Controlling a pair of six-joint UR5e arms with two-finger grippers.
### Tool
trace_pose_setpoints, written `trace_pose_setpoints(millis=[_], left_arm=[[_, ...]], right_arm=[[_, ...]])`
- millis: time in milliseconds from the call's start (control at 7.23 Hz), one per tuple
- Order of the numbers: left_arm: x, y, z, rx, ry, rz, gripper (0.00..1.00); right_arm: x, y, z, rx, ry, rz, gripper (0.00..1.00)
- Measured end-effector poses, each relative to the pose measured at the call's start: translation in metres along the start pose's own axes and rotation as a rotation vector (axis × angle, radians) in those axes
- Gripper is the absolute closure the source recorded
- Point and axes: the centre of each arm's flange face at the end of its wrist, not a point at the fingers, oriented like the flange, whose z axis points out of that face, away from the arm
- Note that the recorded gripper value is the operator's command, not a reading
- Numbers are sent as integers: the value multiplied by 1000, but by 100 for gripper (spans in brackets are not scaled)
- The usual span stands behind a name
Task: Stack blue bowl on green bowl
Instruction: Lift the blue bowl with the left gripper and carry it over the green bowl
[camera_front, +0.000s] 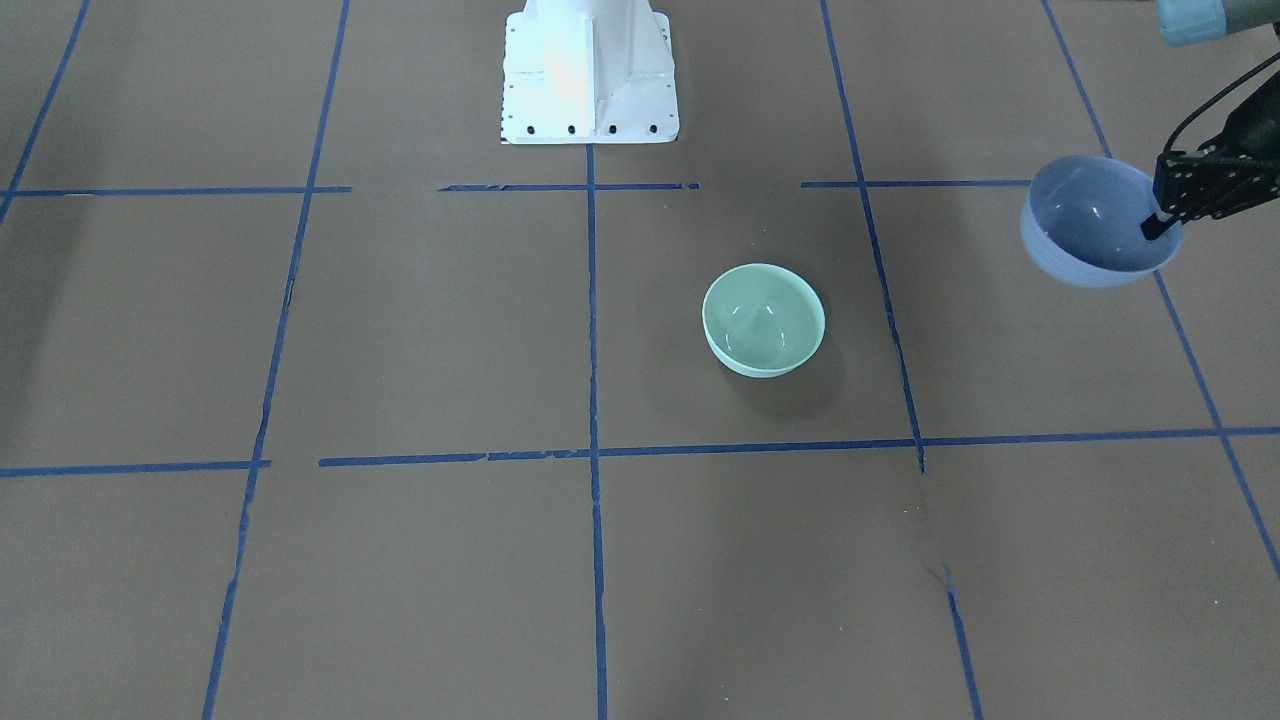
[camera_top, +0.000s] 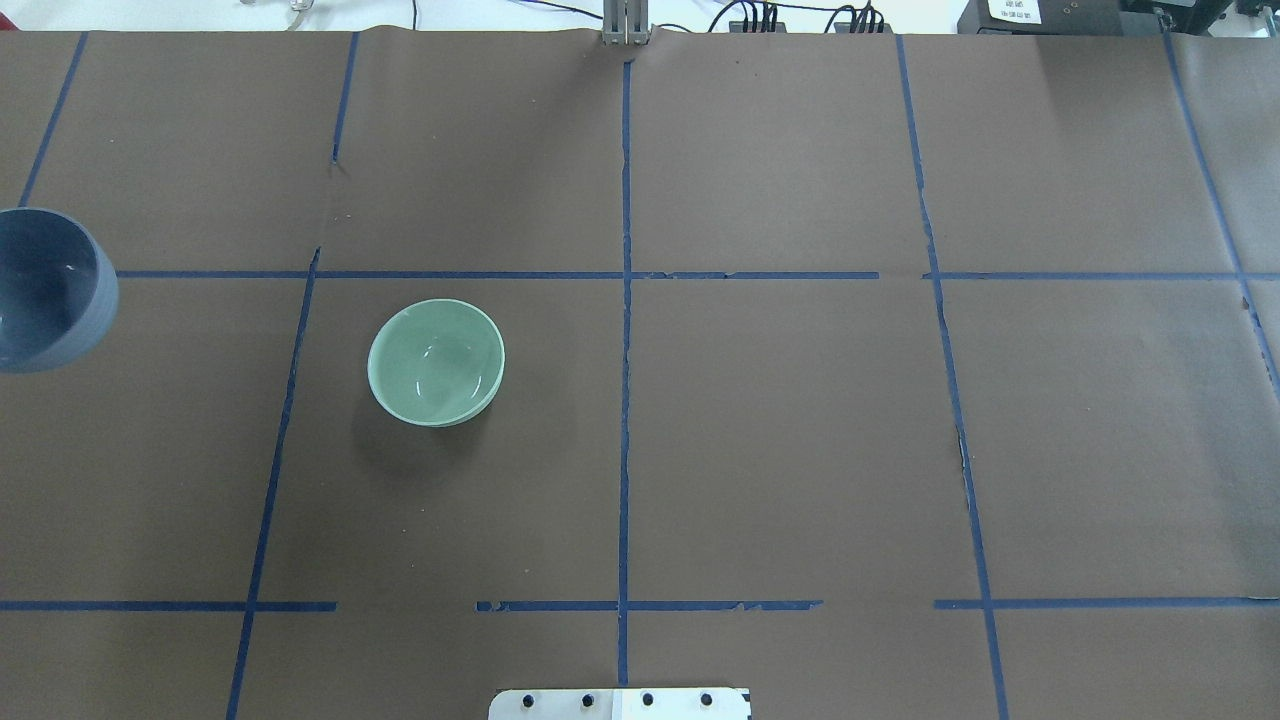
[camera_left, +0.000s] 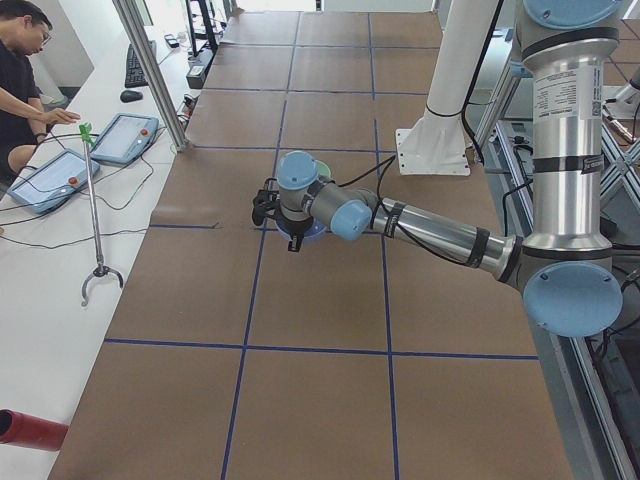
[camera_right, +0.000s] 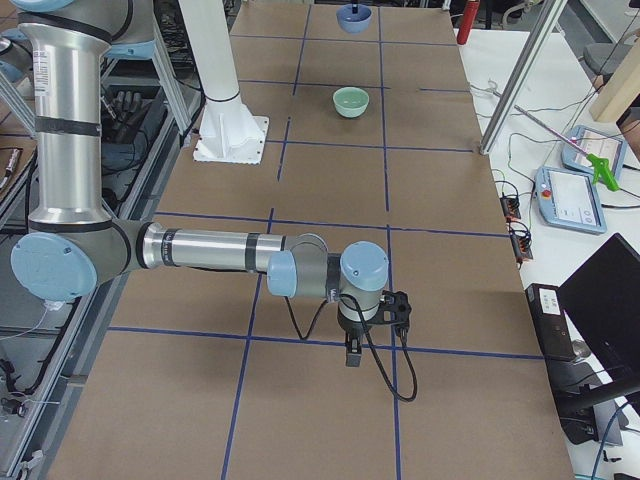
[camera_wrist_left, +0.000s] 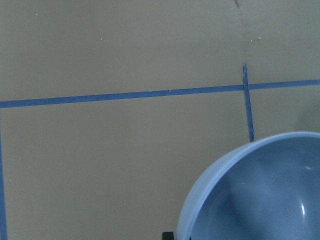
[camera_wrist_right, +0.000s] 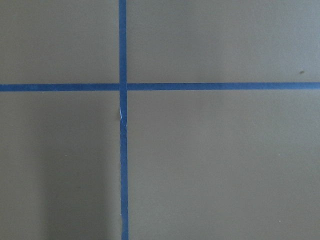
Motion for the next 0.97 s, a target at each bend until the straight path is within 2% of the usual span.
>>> trace_pose_setpoints(millis=[138, 277, 691, 968], left_arm=[[14, 4, -18, -1, -8, -37, 100], [34, 8, -19, -5, 8, -90, 100], [145, 30, 51, -60, 149, -235, 100], [212, 23, 95, -77, 170, -285, 100]], right_arm=[[0, 0, 0, 0, 0, 0, 0], [0, 0, 0, 0, 0, 0, 0], [0, 0, 0, 1, -1, -1, 0], [0, 0, 0, 1, -1, -1, 0]])
